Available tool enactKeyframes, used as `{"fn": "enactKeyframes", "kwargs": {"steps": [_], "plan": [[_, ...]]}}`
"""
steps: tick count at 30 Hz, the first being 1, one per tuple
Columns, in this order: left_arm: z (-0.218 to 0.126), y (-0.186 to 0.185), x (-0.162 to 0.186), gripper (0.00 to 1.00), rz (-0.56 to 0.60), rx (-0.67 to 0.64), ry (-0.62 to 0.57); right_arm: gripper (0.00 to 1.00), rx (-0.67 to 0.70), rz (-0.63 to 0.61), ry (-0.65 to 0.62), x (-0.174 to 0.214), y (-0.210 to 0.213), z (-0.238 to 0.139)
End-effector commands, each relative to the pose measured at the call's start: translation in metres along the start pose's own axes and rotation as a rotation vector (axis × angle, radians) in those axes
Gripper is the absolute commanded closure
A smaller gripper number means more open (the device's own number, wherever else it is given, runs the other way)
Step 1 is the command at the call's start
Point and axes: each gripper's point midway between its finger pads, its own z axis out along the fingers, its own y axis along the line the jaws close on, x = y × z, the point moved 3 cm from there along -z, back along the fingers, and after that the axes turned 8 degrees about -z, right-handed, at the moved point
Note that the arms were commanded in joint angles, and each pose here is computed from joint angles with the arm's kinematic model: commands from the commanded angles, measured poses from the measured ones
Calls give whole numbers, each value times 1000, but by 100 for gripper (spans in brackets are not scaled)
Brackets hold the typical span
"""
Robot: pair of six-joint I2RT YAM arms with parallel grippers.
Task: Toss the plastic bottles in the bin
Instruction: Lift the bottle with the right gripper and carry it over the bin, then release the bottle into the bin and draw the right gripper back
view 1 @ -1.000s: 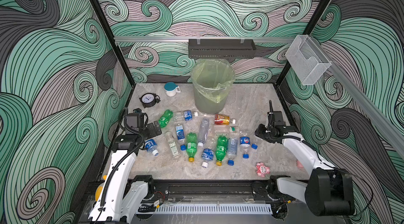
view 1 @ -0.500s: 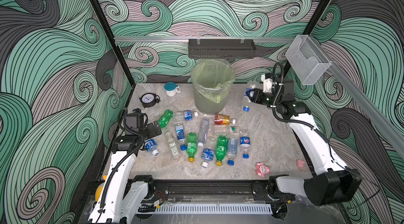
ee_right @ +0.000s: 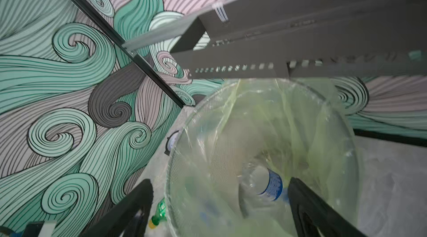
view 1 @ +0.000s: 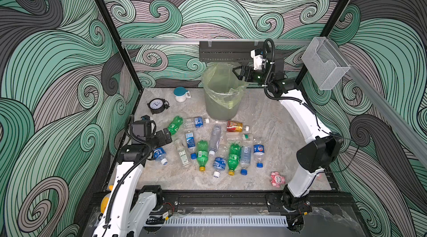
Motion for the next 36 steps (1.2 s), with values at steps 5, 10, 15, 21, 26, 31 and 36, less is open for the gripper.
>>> {"fn": "enactKeyframes", "kwargs": {"steps": [5,10,15,21,26,31,36], "plan": [[-6,-6,6,1,11,26,52,4,35,-109,-59,16,22,-83],[-1,-6,14,2,-2,45,90,2,89,-106,23,64,16,-106],[2,10,13,2,-62,-62,73,1,127,-87,88,106,7,-115],[6,42,12,4,-203,-280,22,0,147,-44,144,139,-1,-116],[13,73,19,4,-289,-491,-3,1,156,-31,151,147,-4,-116],[34,71,27,4,-308,-485,64,1,147,-24,152,150,-4,-114],[56,81,31,6,-311,-541,59,1,125,-27,140,152,-1,-113]]}}
